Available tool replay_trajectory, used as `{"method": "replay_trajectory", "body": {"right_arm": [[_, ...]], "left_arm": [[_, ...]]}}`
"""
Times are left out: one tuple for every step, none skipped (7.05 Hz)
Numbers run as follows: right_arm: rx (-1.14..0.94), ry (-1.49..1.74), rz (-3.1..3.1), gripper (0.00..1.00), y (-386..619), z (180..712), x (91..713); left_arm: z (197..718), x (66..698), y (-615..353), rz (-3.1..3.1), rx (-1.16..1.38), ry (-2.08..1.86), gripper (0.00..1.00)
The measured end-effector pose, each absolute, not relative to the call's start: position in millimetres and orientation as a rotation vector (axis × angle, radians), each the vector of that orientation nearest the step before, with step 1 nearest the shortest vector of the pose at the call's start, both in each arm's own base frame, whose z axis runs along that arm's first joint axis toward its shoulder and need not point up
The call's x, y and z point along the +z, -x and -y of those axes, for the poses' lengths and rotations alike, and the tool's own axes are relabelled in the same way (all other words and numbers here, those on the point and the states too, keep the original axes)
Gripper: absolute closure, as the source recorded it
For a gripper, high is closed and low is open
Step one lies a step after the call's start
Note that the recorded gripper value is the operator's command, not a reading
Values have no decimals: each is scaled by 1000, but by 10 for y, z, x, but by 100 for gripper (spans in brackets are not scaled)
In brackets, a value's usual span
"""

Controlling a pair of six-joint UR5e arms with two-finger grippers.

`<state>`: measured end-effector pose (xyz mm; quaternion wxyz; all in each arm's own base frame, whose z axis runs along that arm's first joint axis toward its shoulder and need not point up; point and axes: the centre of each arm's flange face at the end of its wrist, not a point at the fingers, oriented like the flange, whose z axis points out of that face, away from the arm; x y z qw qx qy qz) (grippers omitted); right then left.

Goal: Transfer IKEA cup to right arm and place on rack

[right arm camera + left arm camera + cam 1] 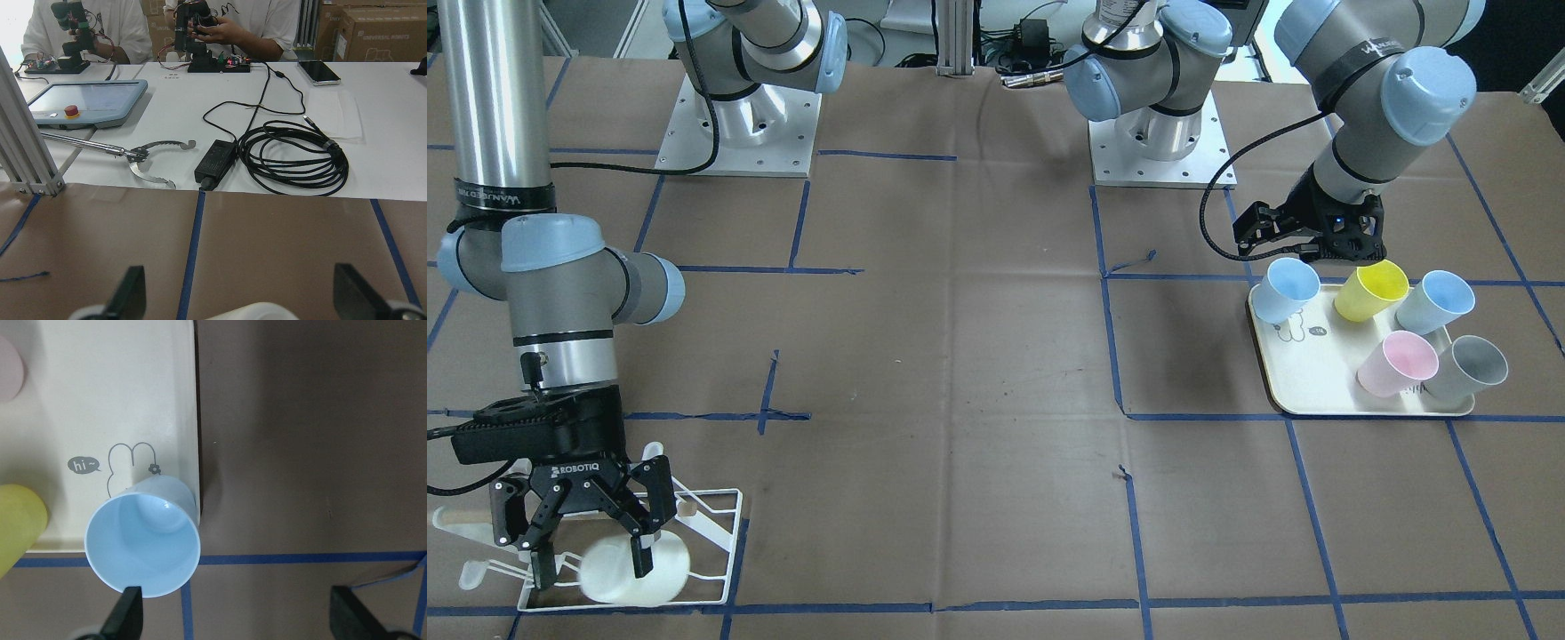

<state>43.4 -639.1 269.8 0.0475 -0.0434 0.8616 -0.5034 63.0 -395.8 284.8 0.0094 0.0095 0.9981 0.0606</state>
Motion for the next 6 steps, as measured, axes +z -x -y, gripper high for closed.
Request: {"method": "replay_trajectory", "body": {"right_arm": [[-1535, 133, -2627, 0, -435, 6392, 2698], [-1539, 135, -2623, 0, -437, 6394, 2715], [-1553, 138, -2615, 0, -438, 6398, 2767], [-1581, 145, -2599, 0, -444, 6398, 2884], [-1625, 156, -2573, 0, -469, 6377, 3082], [-1677, 173, -2537, 0, -552, 6323, 3340]], "left_arm": [[3966, 2716, -685, -3118, 187, -32, 3], [3979, 2578, -746, -3119, 189, -40, 3], [3963, 2441, -781, -3123, 198, -39, 3], [3914, 2308, -779, -3126, 206, -37, 3], [3872, 2193, -766, -3126, 209, -37, 4], [3870, 2118, -771, -3124, 203, -38, 15]]}}
